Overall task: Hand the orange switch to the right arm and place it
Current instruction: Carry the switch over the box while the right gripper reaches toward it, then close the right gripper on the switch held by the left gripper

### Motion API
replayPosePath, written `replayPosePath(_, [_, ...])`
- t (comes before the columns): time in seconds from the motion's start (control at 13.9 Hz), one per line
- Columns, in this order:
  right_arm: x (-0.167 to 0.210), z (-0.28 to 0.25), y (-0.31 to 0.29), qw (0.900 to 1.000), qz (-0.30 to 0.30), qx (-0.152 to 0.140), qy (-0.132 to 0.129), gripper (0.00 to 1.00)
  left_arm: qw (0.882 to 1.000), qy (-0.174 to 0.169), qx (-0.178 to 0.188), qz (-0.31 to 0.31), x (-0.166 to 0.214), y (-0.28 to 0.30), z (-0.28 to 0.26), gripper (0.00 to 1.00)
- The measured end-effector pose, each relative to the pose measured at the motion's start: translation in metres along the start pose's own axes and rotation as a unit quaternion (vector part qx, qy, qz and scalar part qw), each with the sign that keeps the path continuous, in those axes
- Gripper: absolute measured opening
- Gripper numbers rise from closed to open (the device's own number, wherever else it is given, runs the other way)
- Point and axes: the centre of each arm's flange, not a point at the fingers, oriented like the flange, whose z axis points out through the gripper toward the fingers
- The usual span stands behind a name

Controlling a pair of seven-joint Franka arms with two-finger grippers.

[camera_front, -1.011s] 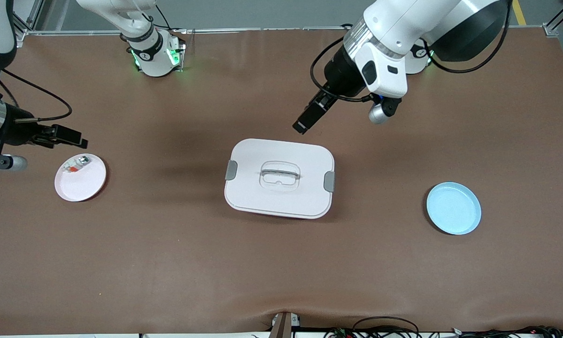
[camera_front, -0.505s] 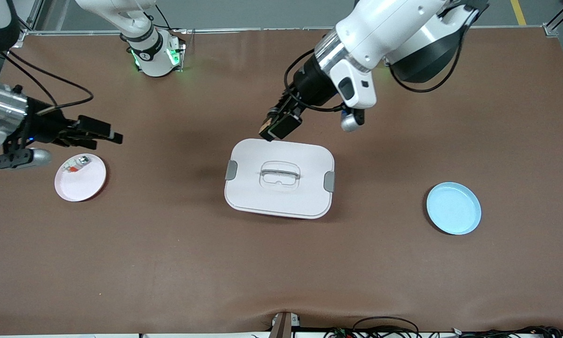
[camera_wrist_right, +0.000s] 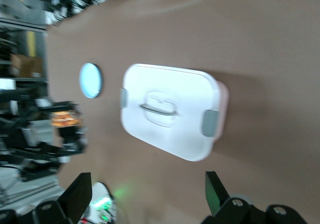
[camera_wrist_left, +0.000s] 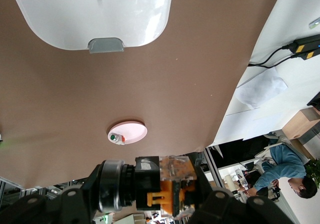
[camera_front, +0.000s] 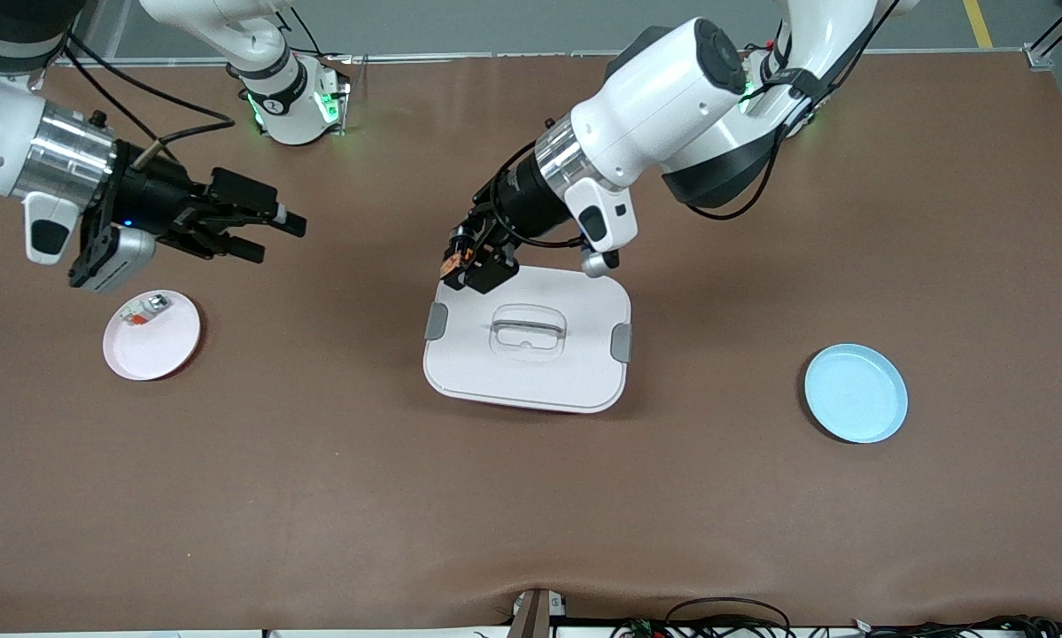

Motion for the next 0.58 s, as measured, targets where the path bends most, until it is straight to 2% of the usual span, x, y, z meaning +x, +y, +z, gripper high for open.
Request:
replayPosePath(0.29, [-0.014,0.042,-0.02,0.999,0.004,0.028,0.036,1.0,1.0,-0.003,0.015,0.002,-0.008,-0.014,0.016,0.73])
replayPosePath(0.58, [-0.03,0.088,-0.06,0.997,0.014,0.035,0.064,1.0,1.0,-0.006,0.027,0.011,-0.021,-0.03,0.026,0.73])
